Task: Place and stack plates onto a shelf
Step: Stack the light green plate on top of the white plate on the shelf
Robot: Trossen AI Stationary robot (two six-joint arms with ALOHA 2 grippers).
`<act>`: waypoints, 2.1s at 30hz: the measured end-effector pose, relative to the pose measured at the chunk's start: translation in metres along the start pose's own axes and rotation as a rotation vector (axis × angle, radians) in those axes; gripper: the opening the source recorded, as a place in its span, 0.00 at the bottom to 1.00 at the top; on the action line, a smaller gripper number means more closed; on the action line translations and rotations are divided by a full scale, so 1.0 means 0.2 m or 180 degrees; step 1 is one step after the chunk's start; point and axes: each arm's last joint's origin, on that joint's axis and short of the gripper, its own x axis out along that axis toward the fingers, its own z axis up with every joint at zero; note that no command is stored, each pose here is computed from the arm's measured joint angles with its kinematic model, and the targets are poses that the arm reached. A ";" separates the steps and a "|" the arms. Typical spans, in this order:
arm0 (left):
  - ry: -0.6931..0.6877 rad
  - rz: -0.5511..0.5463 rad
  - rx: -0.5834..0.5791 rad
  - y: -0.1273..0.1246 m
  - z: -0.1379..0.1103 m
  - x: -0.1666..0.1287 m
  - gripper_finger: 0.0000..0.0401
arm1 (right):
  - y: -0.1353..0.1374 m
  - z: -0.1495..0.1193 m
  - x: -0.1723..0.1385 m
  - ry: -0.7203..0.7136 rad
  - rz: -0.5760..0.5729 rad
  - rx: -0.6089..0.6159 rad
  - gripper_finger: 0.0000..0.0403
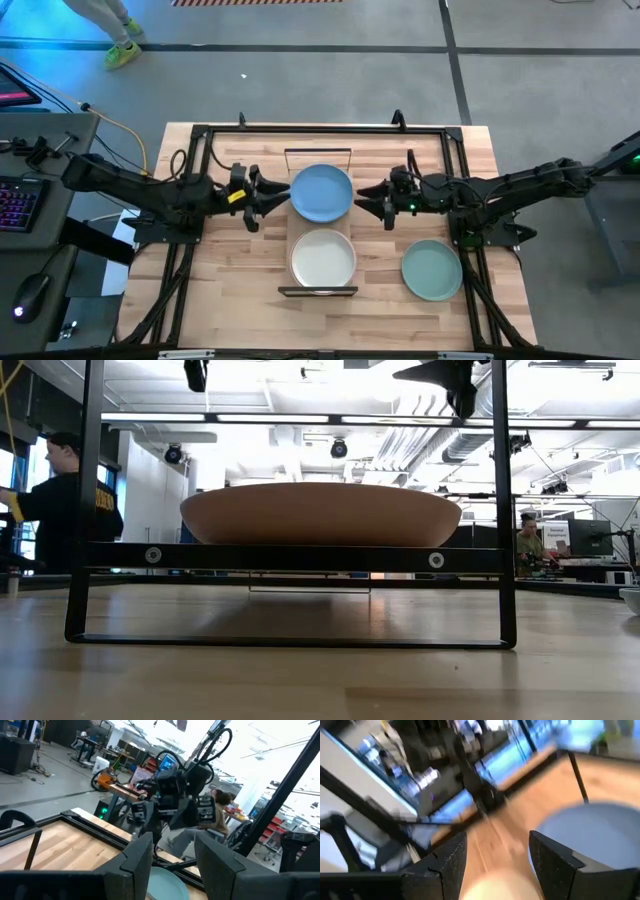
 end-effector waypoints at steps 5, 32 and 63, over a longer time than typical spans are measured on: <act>-0.0001 -0.0001 -0.0024 0.00 0.00 0.00 0.34 | 0.00 0.03 -0.05 0.1066 -0.0461 0.0239 0.48; 0.0069 0.0065 0.0044 0.01 -0.01 0.00 0.34 | 0.06 -0.92 -0.09 0.3472 -0.2732 0.1438 0.48; 0.0062 0.0059 -0.0052 0.01 -0.01 0.00 0.34 | 0.15 -0.87 0.00 0.3871 -0.2655 0.0809 0.00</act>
